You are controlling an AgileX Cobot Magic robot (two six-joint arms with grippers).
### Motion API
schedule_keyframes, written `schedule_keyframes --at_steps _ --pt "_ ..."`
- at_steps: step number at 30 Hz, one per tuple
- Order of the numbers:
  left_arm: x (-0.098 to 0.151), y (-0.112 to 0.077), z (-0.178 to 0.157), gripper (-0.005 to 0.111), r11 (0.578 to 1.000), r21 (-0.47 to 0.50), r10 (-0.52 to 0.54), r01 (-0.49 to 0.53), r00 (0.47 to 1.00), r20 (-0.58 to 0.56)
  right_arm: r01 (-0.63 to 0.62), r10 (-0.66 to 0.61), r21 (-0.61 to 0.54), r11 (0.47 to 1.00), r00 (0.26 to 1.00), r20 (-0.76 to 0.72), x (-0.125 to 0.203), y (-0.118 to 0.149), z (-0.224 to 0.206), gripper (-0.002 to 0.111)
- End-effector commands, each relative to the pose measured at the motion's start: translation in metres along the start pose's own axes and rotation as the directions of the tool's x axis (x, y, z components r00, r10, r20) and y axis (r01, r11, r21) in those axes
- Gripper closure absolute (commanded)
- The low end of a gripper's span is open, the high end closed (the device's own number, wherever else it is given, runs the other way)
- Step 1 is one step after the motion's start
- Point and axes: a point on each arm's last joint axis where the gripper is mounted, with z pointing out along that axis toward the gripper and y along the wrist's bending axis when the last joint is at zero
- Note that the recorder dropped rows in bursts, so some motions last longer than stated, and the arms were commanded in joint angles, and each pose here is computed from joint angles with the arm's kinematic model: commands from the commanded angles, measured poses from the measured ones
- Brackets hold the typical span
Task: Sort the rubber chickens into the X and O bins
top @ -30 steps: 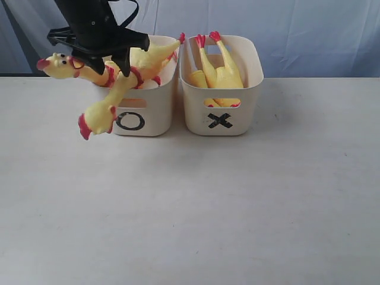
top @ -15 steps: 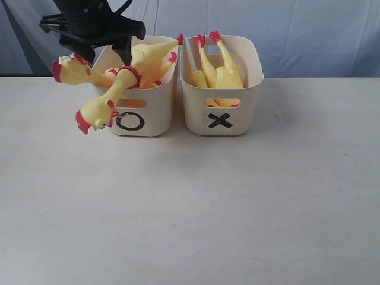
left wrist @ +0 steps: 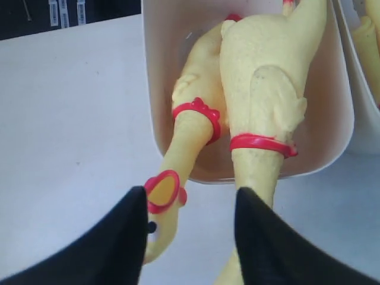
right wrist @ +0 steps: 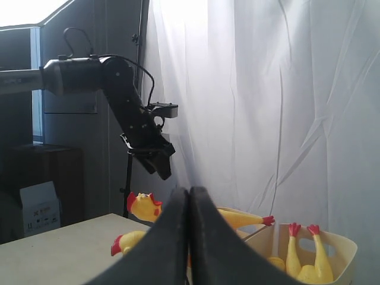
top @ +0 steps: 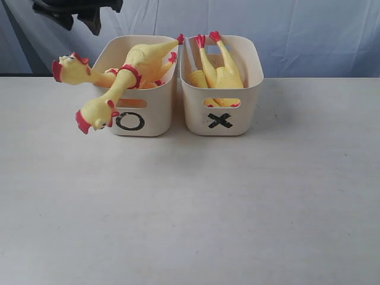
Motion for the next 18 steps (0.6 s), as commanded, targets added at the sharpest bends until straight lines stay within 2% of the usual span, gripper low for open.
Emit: schedule_keyframes --at_steps 1,3,5,12,18 --pt "-0.002 0.008 -0.022 0.086 0.999 -0.025 -0.027 0.029 0.998 0.057 0.010 -0.010 0.004 1.000 1.000 0.000 0.001 0.000 -0.001 0.109" --pt "-0.002 0.009 -0.029 0.099 0.999 -0.031 -0.031 0.033 0.997 0.072 0.010 -0.010 0.004 1.000 1.000 0.000 0.001 0.000 -0.001 0.109" --pt "0.000 0.013 -0.036 0.107 0.998 -0.053 -0.041 0.046 0.995 0.088 0.010 -0.010 0.004 1.000 1.000 0.000 0.001 0.000 -0.001 0.109" --pt "0.025 0.025 -0.051 0.107 0.987 -0.147 -0.054 0.063 0.996 0.070 0.010 -0.010 0.005 1.000 1.000 0.000 0.001 0.000 -0.001 0.109" --pt "0.086 0.042 -0.096 0.107 0.975 -0.185 -0.108 0.121 0.991 0.081 0.010 -0.010 0.008 1.000 1.000 0.000 0.001 -0.001 -0.001 0.109"
